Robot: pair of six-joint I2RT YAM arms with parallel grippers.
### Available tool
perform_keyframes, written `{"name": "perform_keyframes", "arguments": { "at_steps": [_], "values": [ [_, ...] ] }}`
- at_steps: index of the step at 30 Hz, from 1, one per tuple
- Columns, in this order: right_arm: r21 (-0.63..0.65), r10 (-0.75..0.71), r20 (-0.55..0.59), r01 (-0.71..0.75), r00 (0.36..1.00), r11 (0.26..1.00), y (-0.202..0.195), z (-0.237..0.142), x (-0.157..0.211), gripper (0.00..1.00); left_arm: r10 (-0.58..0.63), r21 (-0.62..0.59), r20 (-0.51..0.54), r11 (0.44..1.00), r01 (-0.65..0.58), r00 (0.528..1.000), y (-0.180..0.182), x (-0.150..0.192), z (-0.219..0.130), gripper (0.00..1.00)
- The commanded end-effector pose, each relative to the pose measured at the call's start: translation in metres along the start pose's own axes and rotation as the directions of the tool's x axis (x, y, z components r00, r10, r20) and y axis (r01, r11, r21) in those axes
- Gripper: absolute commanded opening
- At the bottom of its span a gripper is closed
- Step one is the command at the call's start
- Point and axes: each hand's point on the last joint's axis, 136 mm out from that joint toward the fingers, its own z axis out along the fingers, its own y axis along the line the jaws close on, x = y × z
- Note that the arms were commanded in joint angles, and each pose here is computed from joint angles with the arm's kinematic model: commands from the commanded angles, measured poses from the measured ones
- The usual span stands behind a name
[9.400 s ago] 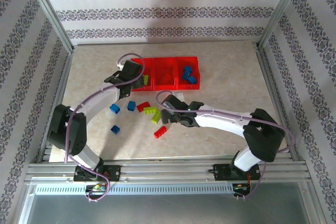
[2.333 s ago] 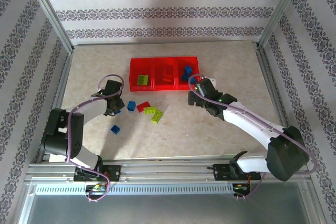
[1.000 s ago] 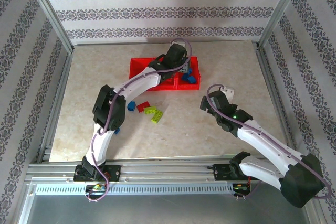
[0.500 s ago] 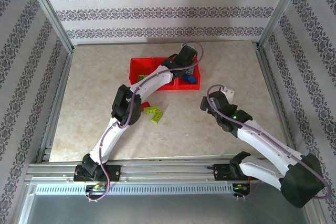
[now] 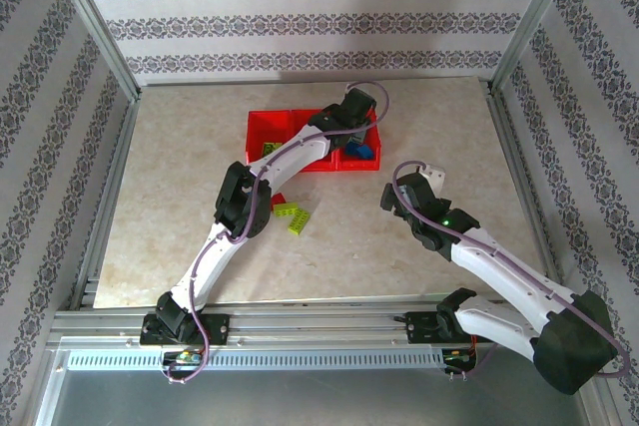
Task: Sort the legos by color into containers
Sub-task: Place the lego in the container, then pick up the lego from the center of the table.
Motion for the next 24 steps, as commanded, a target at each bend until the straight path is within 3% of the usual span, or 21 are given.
{"name": "perform_keyframes", "arguments": {
  "at_steps": [1,13,17,20,24],
  "values": [
    [0.013,0.01,0.006,-0.01,1.0,1.0,-0.003,0.002,-0.003,0.98,-0.004,-0.001,0.029,1.0,0.004,1.0,0.0,-0.019,-0.021,0.62],
    [-0.001,-0.003,-0.004,0.003,1.0,1.0,0.002,0.005,-0.002,0.98,-0.116,0.072,0.104,0.991,0.109,0.988,0.008,-0.059,-0.089,0.8],
    [-0.015,-0.006,-0.007,0.006,1.0,1.0,0.007,0.007,-0.003,0.98,-0.167,0.09,0.159,0.984,0.154,0.973,0.019,-0.059,-0.117,0.88],
    [-0.028,-0.011,-0.009,0.011,1.0,1.0,0.012,0.008,-0.004,0.98,-0.207,0.082,0.21,0.978,0.193,0.956,0.035,-0.054,-0.138,1.0],
    [-0.047,-0.02,-0.014,0.019,1.0,0.999,0.019,0.009,-0.007,0.98,-0.248,0.046,0.255,0.968,0.245,0.934,0.062,-0.04,-0.164,1.0]
  ]
}}
